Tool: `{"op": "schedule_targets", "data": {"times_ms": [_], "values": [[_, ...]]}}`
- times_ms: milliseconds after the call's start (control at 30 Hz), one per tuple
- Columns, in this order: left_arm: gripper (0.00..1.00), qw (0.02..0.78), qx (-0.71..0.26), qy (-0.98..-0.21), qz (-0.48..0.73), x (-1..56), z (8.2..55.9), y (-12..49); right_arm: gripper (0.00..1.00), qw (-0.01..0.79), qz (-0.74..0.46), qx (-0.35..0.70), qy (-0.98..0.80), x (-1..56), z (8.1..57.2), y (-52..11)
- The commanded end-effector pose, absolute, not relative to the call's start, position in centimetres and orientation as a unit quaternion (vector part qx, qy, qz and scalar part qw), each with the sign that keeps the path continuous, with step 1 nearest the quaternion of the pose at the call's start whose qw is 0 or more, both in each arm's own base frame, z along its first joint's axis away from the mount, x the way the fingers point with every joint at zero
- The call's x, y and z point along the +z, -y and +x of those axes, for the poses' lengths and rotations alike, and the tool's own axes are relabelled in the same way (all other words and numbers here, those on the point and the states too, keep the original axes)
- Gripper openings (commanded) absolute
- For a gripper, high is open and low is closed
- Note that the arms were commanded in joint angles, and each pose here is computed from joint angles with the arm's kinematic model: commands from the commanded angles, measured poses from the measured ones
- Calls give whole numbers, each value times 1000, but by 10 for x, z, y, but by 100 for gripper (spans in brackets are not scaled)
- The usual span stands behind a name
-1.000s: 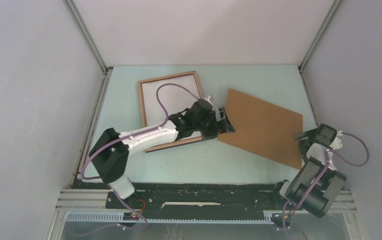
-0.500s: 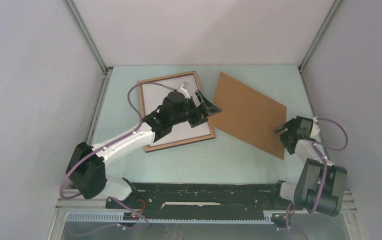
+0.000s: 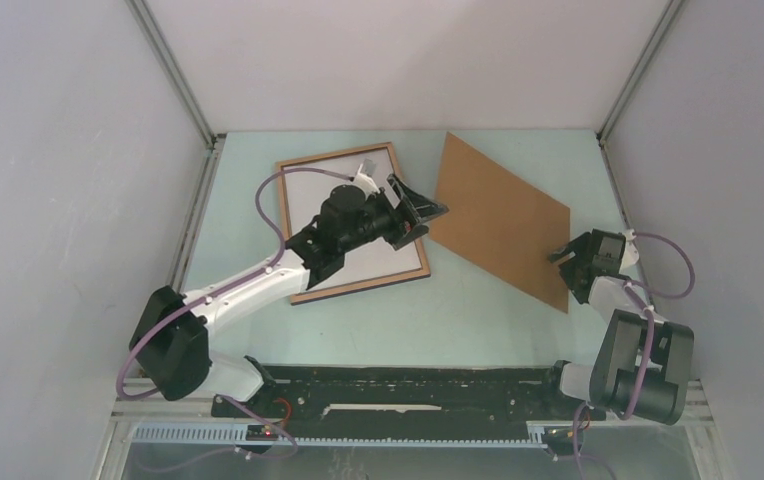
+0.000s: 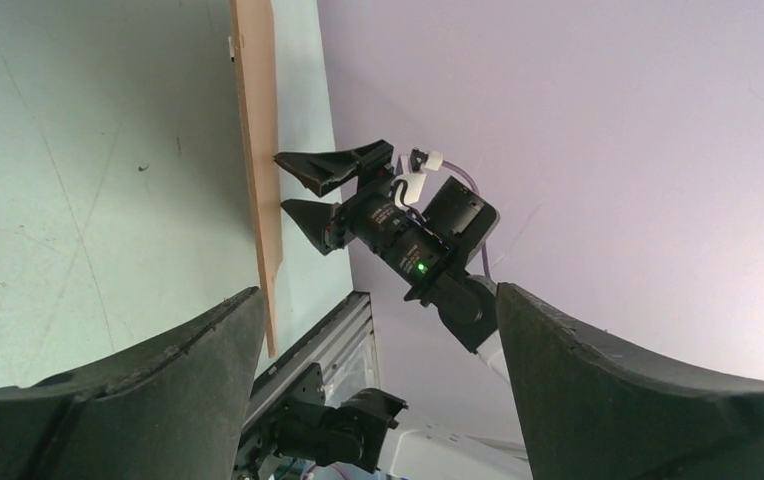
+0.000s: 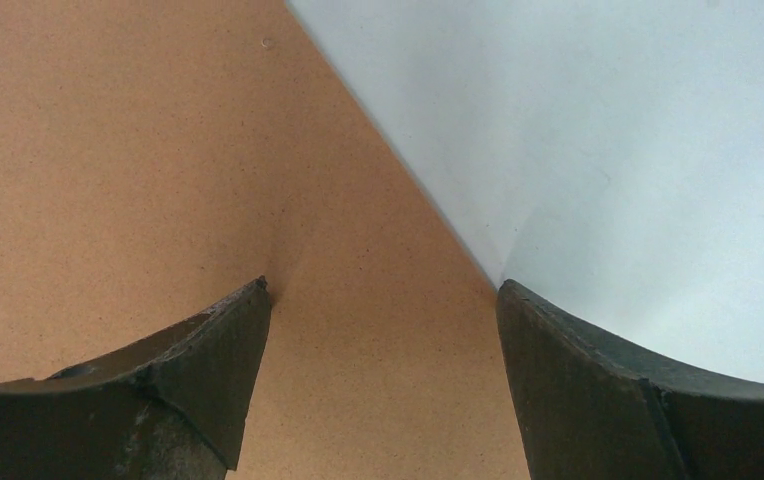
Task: Put the photo into the frame
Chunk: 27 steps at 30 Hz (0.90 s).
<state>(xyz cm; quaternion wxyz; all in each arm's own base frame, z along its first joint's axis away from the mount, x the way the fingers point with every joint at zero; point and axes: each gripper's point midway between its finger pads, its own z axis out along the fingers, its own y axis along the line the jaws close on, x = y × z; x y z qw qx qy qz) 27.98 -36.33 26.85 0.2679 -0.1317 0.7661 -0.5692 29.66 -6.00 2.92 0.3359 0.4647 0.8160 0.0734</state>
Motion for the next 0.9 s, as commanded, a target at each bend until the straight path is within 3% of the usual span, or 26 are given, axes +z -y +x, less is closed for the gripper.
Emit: {"op": "schedule_targets", "data": {"times_ms": [0, 200, 467, 667, 867], "values": [[46, 194, -600, -772, -84, 278, 235, 399, 89, 208, 455, 177, -848, 0, 265, -6], [46, 212, -624, -751, -41, 321, 225, 428, 89, 201, 455, 188, -847, -3, 265, -6], [63, 207, -584, -783, -50, 299, 226, 435, 90, 209, 451, 194, -846, 2, 267, -5], [60, 253, -523, -813, -48, 279, 238, 419, 89, 212, 448, 195, -846, 3, 267, -5], [48, 311, -449, -836, -42, 264, 255, 396, 90, 218, 441, 190, -849, 6, 266, -5]]}}
